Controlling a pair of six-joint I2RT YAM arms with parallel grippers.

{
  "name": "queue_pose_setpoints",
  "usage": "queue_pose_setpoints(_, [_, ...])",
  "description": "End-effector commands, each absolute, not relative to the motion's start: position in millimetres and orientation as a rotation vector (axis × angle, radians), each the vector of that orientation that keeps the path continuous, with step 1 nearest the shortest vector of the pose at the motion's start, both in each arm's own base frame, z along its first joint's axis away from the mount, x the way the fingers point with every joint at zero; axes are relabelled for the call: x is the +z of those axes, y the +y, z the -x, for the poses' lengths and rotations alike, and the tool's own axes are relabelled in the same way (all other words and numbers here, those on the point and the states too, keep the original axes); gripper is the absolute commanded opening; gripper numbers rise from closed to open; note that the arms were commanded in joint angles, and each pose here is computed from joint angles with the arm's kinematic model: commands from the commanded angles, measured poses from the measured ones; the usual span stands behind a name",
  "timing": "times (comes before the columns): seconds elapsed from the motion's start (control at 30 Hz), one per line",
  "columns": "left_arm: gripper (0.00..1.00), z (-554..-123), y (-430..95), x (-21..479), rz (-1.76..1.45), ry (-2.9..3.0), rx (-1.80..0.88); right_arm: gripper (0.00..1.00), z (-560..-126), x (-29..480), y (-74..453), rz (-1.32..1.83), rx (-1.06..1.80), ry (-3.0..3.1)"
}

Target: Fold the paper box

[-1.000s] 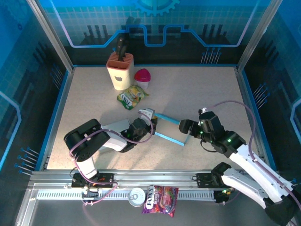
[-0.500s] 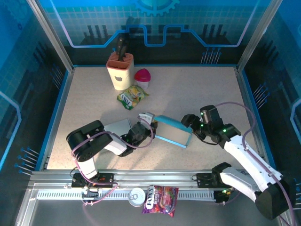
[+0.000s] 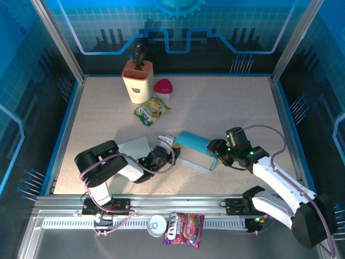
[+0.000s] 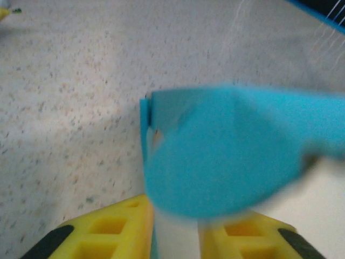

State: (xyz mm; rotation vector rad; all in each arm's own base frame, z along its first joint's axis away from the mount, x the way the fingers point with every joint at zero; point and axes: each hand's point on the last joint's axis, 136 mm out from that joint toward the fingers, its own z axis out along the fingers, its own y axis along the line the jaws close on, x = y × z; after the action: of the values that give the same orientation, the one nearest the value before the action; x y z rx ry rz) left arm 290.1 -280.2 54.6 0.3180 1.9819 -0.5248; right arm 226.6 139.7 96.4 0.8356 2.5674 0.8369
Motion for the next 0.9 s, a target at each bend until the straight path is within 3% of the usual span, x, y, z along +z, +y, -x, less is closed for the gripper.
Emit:
queue_pose_setpoints(0.0, [0.36, -282, -274, 55, -0.28, 2.039, -0.529, 0.63, -227, 92, 144, -0.825, 0.857, 2.57])
queue_pose_setpoints(0.1, [0.41, -277, -269, 56, -0.249, 2.077, -0.538, 0.63, -226, 85, 143, -0.821, 0.832, 2.58])
queue_pose_setpoints(0.7, [0.5, -217, -245, 83, -0.061, 2.33, -0.725, 0.54, -227, 73, 130, -0.766, 0.691, 2.605])
queue_pose_setpoints(0.87, [0.6, -214, -222, 123, 0.009, 2.316, -0.679, 0.57, -226, 69, 127, -0.712, 0.627, 2.644])
